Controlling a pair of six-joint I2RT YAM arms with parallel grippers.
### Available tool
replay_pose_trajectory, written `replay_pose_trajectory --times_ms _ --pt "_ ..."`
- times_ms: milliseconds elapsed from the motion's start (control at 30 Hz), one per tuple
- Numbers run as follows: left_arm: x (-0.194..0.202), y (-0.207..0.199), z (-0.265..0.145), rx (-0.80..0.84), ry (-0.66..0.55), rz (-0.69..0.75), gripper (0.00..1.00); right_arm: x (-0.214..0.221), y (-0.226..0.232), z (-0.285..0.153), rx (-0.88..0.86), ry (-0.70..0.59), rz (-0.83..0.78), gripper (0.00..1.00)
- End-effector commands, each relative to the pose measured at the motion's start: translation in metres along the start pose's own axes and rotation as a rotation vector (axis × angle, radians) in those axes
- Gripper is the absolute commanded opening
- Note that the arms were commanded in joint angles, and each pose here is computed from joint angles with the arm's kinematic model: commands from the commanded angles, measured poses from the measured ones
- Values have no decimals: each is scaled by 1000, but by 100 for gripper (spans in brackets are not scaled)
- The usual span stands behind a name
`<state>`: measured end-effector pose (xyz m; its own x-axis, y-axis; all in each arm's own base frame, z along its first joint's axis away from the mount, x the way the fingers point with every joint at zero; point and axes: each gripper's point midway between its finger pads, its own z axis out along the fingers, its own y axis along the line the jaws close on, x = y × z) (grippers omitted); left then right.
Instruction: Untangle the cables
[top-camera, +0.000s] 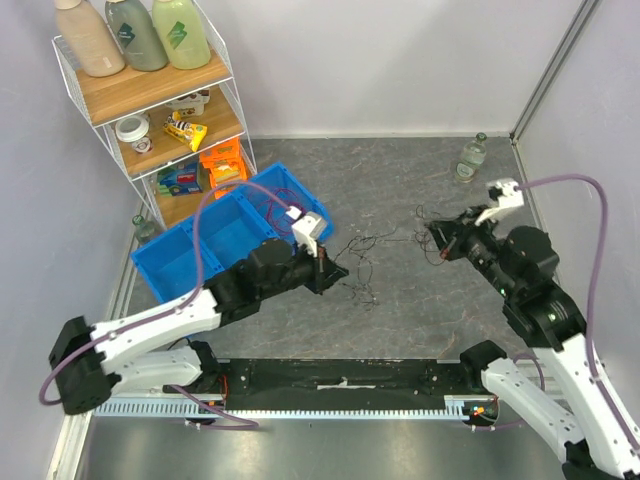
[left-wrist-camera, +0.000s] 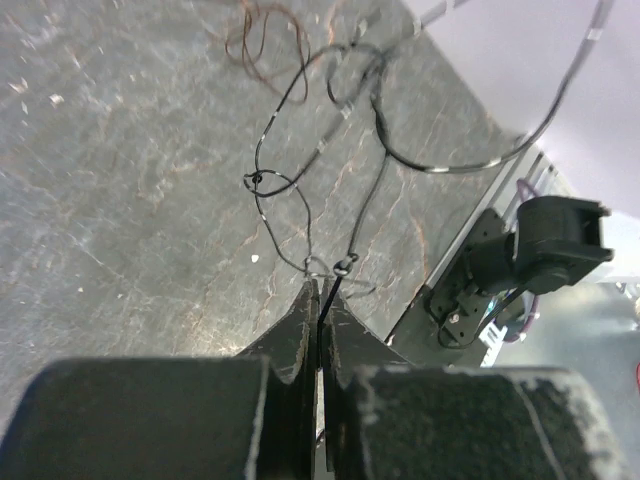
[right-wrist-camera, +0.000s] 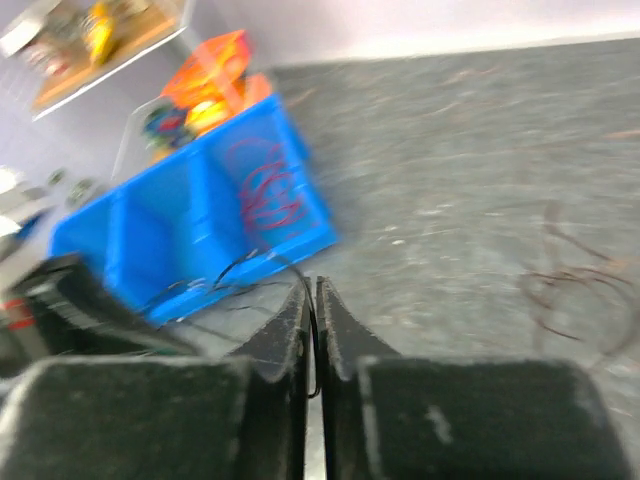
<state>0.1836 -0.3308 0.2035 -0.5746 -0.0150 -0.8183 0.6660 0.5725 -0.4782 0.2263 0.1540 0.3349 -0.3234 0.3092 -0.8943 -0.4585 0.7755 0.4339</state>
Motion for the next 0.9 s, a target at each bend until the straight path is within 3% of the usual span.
replay_pose_trajectory --times_ms 0,167,300,467,533,767,867 --pt "-38 -5 -38 -7 -172 40 2 -11 -76 -40 416 -123 -75 16" --pt "-64 -52 -68 205 -244 60 2 38 -68 -15 284 12 -45 24" --pt "-83 -56 -83 181 -280 74 2 61 -75 -6 286 89 -52 28" --pt "-95 -44 -97 90 -308 104 2 55 -67 -6 247 91 -83 69" --pt "-102 -37 -103 43 -333 104 2 55 -59 -5 202 99 -94 80" --pt "-126 -13 -119 -145 -374 110 2 63 -54 1 163 128 -80 83" --pt "-130 -15 -119 -160 -351 106 2 70 -38 6 58 152 -90 92"
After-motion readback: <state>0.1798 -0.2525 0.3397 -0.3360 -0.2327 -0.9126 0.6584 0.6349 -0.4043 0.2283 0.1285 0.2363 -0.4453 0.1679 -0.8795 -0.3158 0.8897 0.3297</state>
